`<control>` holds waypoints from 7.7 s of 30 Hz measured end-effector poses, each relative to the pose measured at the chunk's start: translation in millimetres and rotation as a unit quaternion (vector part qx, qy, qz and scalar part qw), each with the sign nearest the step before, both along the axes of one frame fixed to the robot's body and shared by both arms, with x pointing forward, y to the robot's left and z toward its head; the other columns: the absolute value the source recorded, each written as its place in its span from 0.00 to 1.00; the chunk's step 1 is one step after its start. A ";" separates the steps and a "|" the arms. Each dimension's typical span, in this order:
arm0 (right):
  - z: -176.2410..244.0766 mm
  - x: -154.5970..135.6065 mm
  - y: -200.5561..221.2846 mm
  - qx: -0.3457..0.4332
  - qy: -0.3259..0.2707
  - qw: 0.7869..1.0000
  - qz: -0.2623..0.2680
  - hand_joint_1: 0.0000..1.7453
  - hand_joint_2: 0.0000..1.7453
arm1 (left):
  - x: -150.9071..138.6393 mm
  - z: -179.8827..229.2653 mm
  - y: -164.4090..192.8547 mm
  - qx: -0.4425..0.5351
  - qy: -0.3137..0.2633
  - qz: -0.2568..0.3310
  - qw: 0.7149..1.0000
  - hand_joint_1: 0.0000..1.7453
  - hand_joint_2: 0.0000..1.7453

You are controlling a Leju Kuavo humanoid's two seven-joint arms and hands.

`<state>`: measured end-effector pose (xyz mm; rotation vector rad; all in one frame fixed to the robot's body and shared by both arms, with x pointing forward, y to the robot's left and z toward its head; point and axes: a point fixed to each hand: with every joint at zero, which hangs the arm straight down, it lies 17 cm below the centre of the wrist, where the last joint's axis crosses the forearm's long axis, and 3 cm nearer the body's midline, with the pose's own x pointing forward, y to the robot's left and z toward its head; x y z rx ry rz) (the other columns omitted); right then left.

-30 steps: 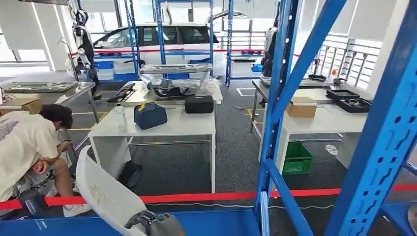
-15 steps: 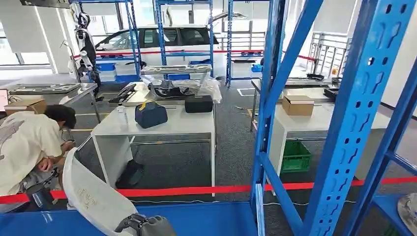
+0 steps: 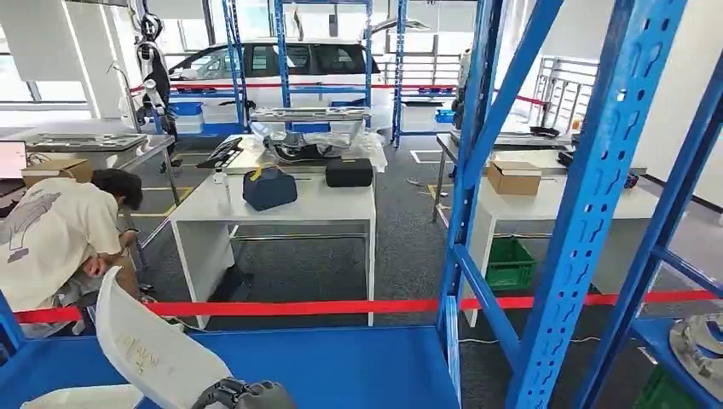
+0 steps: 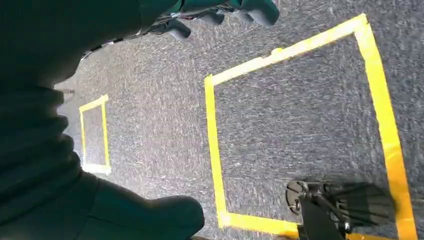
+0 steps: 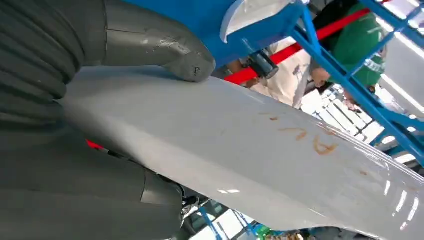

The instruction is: Take the parts from the cabinet and place them on the table.

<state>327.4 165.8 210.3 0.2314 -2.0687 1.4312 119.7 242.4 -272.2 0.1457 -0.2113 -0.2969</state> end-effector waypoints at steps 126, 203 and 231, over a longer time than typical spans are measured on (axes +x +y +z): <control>-42.4 -23.3 -89.3 0.127 0.135 0.979 -0.079 1.00 1.00 | 1.5 0.0 2.1 -0.012 -0.009 -0.017 1.000 0.00 1.00; -49.7 -45.2 -76.7 0.106 0.124 0.986 -0.039 1.00 1.00 | -24.2 -6.0 32.7 0.018 0.008 0.001 1.000 0.00 1.00; -54.7 -48.8 -80.4 0.100 0.126 0.986 -0.034 1.00 1.00 | -27.8 -6.6 34.1 0.021 0.017 -0.003 1.000 0.00 1.00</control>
